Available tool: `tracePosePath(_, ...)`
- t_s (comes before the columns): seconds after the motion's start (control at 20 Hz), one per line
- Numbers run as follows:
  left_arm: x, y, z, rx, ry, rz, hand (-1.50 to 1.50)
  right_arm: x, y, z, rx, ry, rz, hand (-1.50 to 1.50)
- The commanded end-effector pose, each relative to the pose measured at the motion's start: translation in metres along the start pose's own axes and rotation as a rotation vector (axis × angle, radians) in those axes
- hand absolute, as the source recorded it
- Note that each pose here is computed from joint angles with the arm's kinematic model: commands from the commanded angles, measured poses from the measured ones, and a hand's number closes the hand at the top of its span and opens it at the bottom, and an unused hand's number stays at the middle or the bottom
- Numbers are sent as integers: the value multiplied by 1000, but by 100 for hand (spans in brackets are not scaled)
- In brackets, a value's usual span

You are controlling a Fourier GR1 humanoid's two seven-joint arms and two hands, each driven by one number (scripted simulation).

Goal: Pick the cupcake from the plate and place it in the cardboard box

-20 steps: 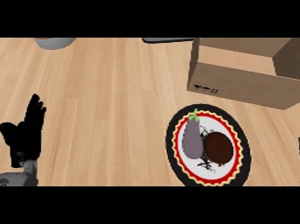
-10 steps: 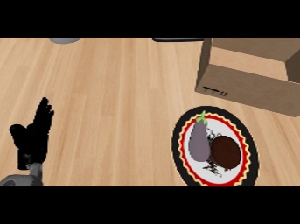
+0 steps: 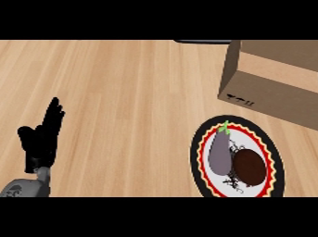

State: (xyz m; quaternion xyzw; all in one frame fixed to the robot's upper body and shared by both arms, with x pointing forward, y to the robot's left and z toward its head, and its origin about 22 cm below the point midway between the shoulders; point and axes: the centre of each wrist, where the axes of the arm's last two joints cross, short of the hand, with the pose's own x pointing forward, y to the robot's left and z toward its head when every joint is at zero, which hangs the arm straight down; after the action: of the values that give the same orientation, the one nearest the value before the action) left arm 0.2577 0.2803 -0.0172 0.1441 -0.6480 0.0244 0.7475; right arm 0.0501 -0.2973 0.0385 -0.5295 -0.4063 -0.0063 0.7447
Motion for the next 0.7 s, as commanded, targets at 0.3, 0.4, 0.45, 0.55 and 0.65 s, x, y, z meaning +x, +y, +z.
tracePosePath(0.3, 1, -22, -4, -41, 2, 7, 0, 56, -22, 31, 112, 238, 168, -150)
tracePosePath(0.4, -6, -26, 4, -71, 3, -9, 0, 65, -17, 36, 137, 271, 178, -150)
tracePosePath(0.45, 3, -21, -2, -56, -3, 0, 0, 74, -15, 30, 113, 276, 177, -150)
tracePosePath(0.55, 4, -24, -7, -62, -8, -8, 0, 86, -16, 31, 117, 279, 172, -150)
tracePosePath(0.65, -1, -18, -1, -58, -6, -18, 0, 96, -8, 30, 137, 284, 169, -150)
